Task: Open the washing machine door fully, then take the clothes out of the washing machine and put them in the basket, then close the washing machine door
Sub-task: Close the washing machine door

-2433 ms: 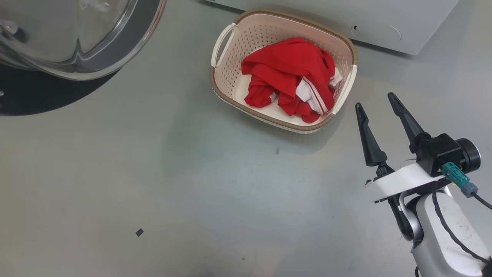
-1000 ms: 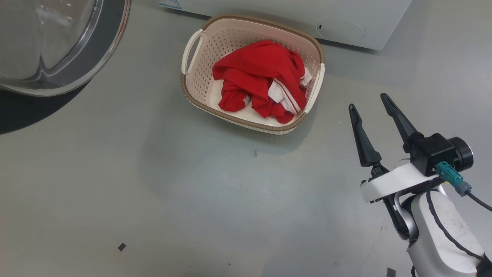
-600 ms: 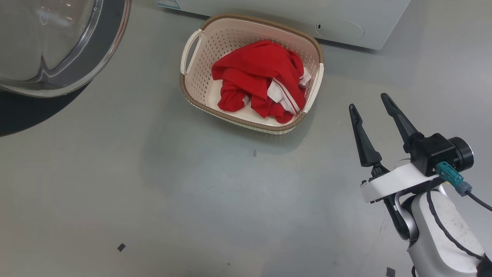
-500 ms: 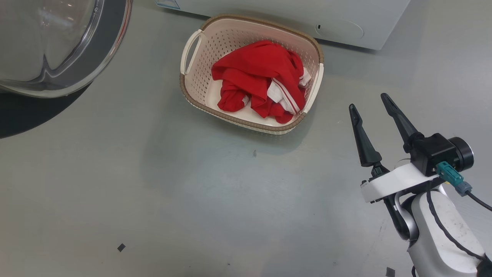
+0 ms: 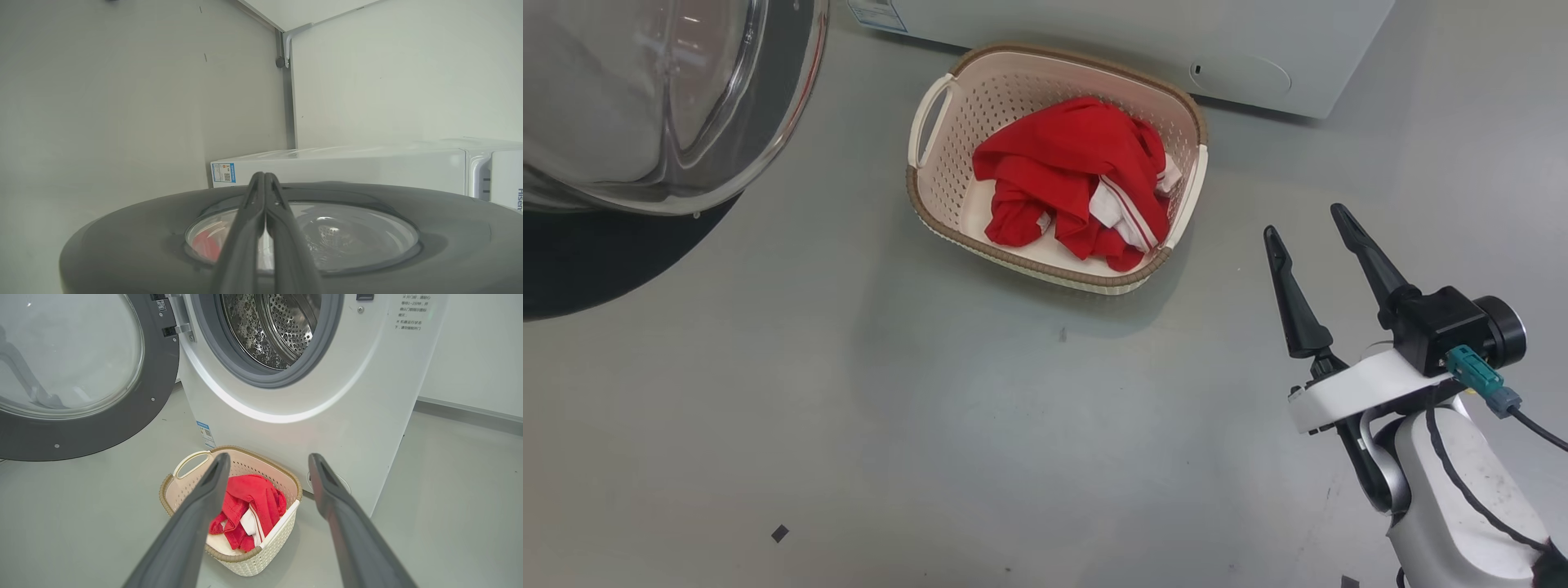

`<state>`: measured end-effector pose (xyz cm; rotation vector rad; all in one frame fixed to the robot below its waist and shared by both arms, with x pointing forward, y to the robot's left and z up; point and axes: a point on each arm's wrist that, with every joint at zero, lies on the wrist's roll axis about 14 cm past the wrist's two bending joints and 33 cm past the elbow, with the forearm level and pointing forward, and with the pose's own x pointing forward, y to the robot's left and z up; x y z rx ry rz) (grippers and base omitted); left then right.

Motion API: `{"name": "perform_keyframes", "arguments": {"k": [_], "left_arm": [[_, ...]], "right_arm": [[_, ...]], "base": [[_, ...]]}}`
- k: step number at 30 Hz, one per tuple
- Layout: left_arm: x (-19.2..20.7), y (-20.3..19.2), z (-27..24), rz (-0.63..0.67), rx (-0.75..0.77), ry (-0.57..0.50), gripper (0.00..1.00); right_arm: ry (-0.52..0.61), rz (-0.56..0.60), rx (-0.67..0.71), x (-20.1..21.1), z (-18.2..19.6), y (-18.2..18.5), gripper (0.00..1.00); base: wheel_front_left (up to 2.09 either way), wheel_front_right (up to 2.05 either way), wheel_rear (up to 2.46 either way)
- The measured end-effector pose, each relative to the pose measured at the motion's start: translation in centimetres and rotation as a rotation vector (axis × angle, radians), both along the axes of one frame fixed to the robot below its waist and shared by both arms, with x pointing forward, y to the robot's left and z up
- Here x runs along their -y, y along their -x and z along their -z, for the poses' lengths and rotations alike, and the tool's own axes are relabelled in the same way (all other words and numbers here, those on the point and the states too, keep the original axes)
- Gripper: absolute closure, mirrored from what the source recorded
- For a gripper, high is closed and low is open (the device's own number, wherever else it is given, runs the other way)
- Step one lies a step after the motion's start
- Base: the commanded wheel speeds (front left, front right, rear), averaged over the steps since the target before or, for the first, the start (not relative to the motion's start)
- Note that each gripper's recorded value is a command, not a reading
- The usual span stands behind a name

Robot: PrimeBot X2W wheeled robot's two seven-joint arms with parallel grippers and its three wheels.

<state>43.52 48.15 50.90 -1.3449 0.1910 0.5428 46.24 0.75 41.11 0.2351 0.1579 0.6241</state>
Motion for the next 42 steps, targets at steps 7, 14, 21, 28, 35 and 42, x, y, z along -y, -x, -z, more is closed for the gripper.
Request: {"name": "perform_keyframes", "arguments": {"k": [7, 14, 21, 28, 35, 42], "left_arm": [[2.0, -0.1, -0.1, 0.119, -0.003, 0.026, 1.0], [4.7, -0.1, 0.3, 0.244, 0.002, 0.079, 1.0], [6.9, 0.2, 0.2, 0.36, -0.001, 0.11, 1.0], [8.6, 0.9, 0.5, 0.44, 0.008, 0.155, 1.0], [11.4, 0.6, -0.2, 0.549, 0.073, 0.228, 1.0], [13.3, 0.7, -0.7, 0.623, 0.127, 0.275, 1.0]], "right_arm": [[-0.005, 0.0, 0.016, -0.1, -0.8, 0.2, 0.0], [-0.013, 0.002, 0.032, -0.3, -1.7, 0.4, 0.0], [-0.024, 0.006, 0.051, -0.4, -2.8, 0.6, 0.0], [-0.03, 0.013, 0.062, -0.3, -3.6, 1.0, 0.0], [-0.035, 0.022, 0.078, -0.2, -4.4, 1.1, 0.0], [-0.044, 0.026, 0.084, -0.2, -4.7, 1.2, 0.0]], "base": [[0.0, 0.0, 0.0], [0.0, 0.0, 0.0], [0.0, 0.0, 0.0], [0.0, 0.0, 0.0], [0.0, 0.0, 0.0], [0.0, 0.0, 0.0]]}}
